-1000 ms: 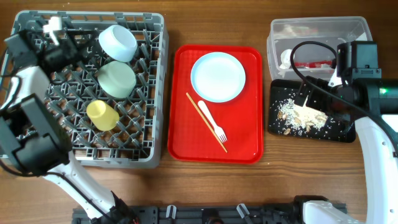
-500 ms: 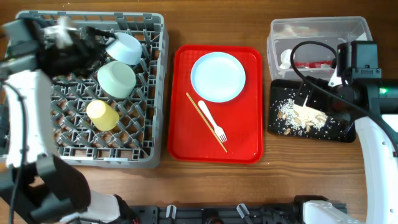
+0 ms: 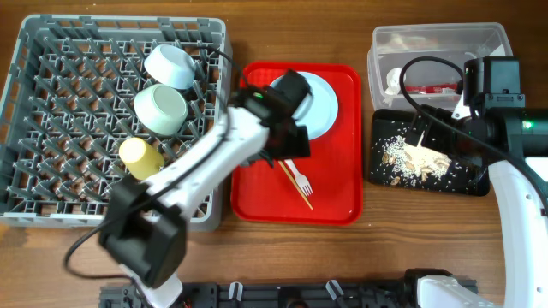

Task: Sort waste into correct bins and load items into the dishwasher rack
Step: 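Grasp the wooden chopstick on the red tray with the left gripper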

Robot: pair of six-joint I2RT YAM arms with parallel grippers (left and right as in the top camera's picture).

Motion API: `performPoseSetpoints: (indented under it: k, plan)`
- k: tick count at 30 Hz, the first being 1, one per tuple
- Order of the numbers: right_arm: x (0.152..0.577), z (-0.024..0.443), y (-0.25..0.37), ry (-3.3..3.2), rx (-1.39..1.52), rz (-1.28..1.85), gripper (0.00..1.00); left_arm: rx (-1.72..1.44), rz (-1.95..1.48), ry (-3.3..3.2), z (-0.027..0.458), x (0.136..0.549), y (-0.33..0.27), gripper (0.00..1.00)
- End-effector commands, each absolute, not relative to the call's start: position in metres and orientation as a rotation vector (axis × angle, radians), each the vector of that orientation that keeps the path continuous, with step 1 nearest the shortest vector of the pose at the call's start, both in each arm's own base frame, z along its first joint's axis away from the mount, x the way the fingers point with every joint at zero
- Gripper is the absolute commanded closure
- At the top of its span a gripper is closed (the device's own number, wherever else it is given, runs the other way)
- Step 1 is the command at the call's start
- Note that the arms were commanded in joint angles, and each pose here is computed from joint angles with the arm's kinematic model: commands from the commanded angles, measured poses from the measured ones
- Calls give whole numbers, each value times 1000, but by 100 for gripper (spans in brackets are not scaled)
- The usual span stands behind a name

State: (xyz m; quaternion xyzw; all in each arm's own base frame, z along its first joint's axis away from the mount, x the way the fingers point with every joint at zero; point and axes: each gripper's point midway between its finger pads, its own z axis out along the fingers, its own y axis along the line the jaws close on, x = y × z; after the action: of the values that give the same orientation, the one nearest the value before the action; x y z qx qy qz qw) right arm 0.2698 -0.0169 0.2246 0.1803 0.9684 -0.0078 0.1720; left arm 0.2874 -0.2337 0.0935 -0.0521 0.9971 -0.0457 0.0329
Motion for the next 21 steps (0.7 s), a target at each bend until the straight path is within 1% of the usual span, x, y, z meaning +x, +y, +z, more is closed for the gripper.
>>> performPoseSetpoints:
  k: [1, 5, 11, 21]
  plan:
    - [272, 224, -18, 2753, 518, -22, 0, -338, 76, 3079, 57, 284, -227, 0]
    - [269, 223, -17, 2762, 519, -24, 0, -387, 171, 3124, 30, 280, -222, 1]
    - [269, 223, -17, 2764, 520, -24, 0, -388, 175, 3127, 26, 279, -221, 2]
    - [268, 223, -14, 2772, 517, 1, 0, -424, 191, 3142, -7, 268, -205, 0]
